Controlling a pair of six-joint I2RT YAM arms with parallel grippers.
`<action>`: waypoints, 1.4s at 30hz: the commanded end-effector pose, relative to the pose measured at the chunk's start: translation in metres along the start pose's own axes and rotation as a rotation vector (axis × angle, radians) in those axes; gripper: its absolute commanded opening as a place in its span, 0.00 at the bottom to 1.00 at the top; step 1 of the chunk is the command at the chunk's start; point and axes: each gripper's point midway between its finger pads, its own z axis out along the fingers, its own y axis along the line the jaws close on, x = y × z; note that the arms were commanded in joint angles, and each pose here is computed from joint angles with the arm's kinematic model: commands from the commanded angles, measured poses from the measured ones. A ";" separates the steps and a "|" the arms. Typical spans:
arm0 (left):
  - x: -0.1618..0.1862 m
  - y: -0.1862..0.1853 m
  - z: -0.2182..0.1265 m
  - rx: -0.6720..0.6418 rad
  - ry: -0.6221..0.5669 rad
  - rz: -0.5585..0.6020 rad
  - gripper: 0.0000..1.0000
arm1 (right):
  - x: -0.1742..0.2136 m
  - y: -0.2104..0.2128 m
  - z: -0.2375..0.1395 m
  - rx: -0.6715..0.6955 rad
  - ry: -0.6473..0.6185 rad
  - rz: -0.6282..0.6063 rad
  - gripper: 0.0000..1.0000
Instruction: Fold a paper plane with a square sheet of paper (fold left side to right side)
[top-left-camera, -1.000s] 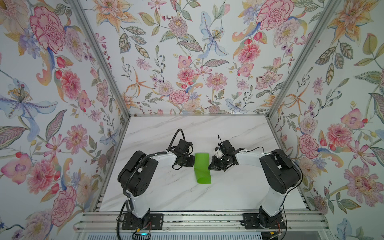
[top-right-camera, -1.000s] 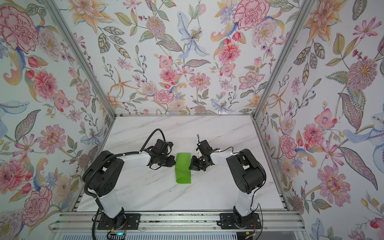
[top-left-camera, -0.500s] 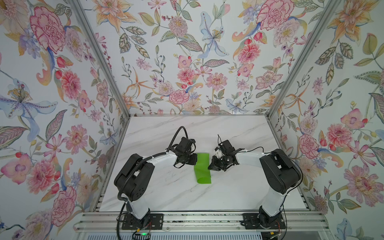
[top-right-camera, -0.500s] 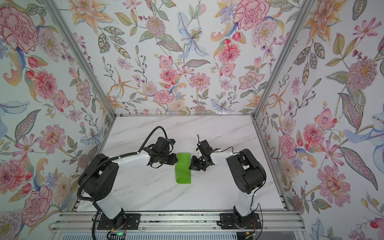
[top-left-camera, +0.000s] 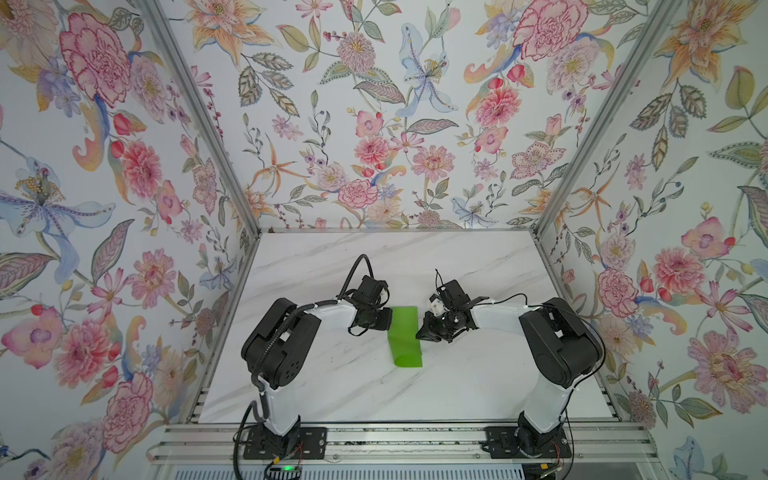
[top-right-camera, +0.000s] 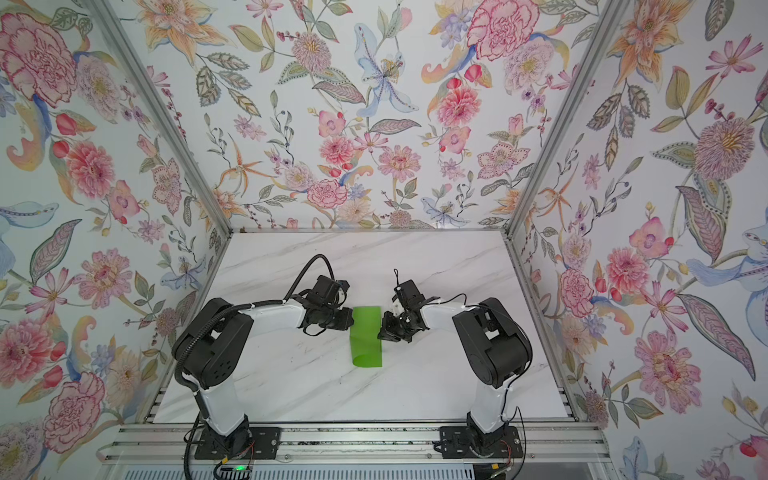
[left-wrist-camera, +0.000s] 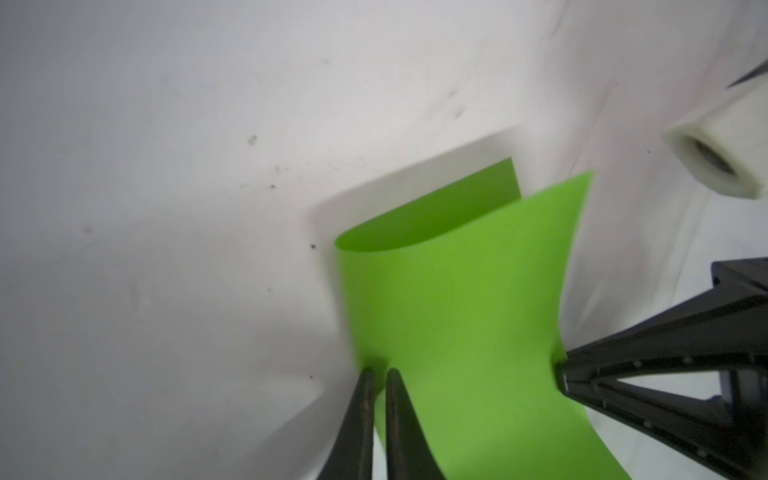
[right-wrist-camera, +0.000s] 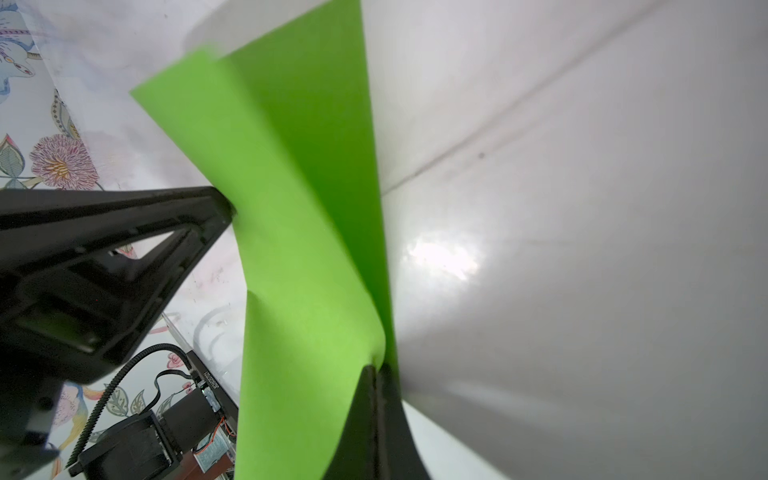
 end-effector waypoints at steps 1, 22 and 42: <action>0.037 0.055 0.002 -0.177 0.097 -0.045 0.10 | 0.023 -0.047 0.012 0.172 0.057 0.063 0.00; -0.014 -0.035 0.005 0.117 -0.013 0.053 0.11 | 0.022 -0.045 0.013 0.166 0.053 0.064 0.00; -0.022 -0.005 -0.014 0.034 -0.044 0.023 0.09 | 0.022 -0.043 0.009 0.163 0.047 0.067 0.00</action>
